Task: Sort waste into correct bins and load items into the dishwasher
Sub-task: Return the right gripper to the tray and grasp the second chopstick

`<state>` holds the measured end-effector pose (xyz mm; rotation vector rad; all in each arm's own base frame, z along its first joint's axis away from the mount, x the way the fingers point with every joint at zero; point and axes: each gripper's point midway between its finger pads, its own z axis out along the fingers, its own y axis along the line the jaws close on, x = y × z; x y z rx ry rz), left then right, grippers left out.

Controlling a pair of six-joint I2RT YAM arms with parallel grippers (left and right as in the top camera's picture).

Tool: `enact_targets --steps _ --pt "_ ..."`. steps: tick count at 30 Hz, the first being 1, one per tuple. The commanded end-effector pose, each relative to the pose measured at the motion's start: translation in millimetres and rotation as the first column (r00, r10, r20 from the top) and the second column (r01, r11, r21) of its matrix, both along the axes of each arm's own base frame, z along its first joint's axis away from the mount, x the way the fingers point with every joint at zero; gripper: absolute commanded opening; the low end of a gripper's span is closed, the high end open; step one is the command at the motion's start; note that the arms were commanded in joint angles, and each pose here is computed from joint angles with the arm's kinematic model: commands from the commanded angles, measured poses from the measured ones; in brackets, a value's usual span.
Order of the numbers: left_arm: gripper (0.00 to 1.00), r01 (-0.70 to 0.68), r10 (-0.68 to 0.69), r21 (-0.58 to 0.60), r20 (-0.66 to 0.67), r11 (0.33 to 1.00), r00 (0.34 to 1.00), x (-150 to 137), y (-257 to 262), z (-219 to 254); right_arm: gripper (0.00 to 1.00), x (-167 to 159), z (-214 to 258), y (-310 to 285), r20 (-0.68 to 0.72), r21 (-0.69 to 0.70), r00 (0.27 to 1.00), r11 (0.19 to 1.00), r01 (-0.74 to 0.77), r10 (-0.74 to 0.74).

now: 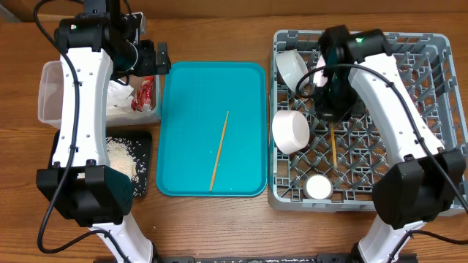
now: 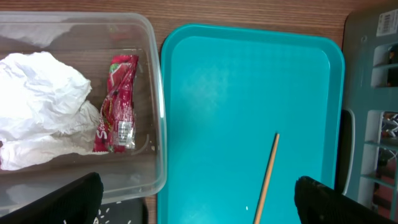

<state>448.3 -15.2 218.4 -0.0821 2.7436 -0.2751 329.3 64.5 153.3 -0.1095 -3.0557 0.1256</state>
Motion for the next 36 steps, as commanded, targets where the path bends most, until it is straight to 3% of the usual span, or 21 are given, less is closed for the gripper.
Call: enact_targets --steps 1,2,5,7,16,21,24,29,36 --pt "1.00 -0.002 0.002 0.002 0.017 1.000 1.000 0 -3 6 0.04 -10 -9 -4 -0.036 -0.013 0.999 1.000 -0.022 0.021" --pt "1.00 -0.002 0.002 0.002 0.017 1.000 1.000 0 -3 6 0.04 -11 -11 -5 -0.043 -0.014 0.999 1.000 -0.022 0.021" --pt "1.00 -0.002 0.002 0.002 0.017 1.000 1.000 0 -3 6 0.20 -9 -12 -4 -0.034 -0.013 0.999 1.000 -0.024 0.023" --pt "1.00 -0.002 0.002 0.002 0.017 1.000 1.000 0 -3 6 0.25 -8 -12 -5 -0.031 -0.015 0.999 1.000 -0.026 0.026" --pt "1.00 -0.002 0.002 0.002 0.017 1.000 1.000 0 -3 6 0.27 18 11 6 0.096 0.016 0.994 0.998 -0.055 0.053" --pt "1.00 -0.002 0.002 0.002 0.017 1.000 1.000 0 -3 6 0.33 51 65 66 0.309 0.215 0.947 0.964 -0.155 0.083" --pt "1.00 -0.002 0.002 0.002 0.017 1.000 1.000 0 -3 6 0.52 63 84 133 0.430 0.345 0.894 0.892 -0.293 0.127" --pt "1.00 -0.002 0.002 0.002 0.017 1.000 1.000 0 -3 6 0.53 66 56 195 0.440 0.375 0.890 0.876 -0.302 0.118" --pt "1.00 -0.002 0.002 0.002 0.017 1.000 1.000 0 -3 6 0.45 70 -29 242 0.416 0.268 0.907 0.943 -0.200 0.074"
